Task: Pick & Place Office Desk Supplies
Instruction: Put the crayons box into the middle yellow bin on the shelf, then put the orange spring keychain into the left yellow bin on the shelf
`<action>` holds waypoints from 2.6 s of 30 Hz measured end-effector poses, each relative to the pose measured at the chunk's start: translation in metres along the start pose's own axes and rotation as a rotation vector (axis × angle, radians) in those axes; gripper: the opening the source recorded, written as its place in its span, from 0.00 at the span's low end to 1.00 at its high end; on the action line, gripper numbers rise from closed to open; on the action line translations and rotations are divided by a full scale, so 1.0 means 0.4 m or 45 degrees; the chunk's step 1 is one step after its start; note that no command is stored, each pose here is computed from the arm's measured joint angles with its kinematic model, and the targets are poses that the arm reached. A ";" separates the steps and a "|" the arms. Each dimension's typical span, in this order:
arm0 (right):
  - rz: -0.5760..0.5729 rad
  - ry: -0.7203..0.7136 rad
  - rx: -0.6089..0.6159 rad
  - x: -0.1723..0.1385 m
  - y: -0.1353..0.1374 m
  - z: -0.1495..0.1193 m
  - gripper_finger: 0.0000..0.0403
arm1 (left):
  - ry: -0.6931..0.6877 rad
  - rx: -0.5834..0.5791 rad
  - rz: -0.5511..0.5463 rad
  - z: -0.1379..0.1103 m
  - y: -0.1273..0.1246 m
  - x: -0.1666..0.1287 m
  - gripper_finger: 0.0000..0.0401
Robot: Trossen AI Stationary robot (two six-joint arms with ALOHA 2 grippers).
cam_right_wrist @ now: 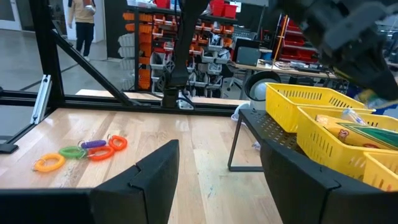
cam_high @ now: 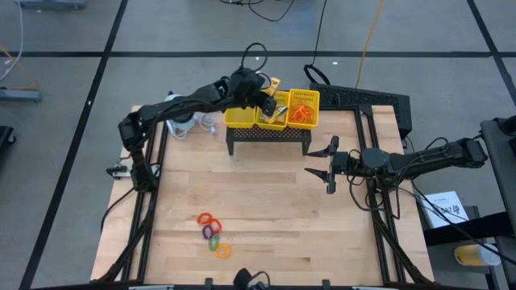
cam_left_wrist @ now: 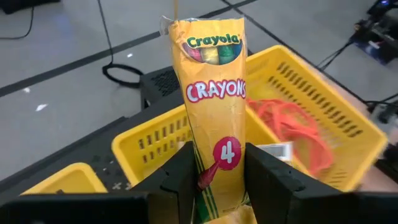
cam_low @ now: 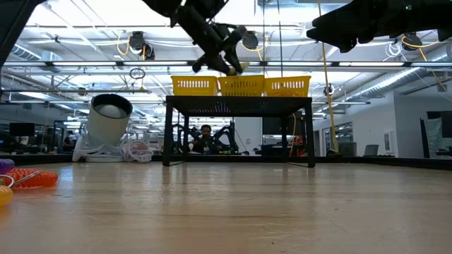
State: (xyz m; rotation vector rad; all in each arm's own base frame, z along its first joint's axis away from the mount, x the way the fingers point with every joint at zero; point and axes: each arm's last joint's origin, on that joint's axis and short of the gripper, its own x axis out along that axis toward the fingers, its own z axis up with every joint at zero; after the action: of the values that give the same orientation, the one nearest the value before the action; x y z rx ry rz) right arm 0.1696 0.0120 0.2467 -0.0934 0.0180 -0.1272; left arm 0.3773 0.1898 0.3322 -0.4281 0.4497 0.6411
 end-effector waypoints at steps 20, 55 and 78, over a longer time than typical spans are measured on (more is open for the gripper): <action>0.001 0.000 -0.005 0.000 0.000 0.000 0.53 | 0.004 0.047 -0.084 -0.007 -0.007 0.024 0.64; 0.001 0.008 -0.001 0.000 0.000 -0.002 0.53 | -0.025 0.713 -0.342 -0.243 -0.376 -0.609 0.71; 0.001 0.002 0.001 0.000 0.000 0.000 0.53 | 0.617 0.431 -0.322 -0.778 -0.318 -0.528 0.70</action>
State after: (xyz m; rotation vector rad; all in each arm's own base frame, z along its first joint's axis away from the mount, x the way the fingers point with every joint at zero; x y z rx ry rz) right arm 0.1696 0.0120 0.2466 -0.0925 0.0195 -0.1267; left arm 0.2271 -0.1593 0.2175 -0.3075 0.9326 0.2016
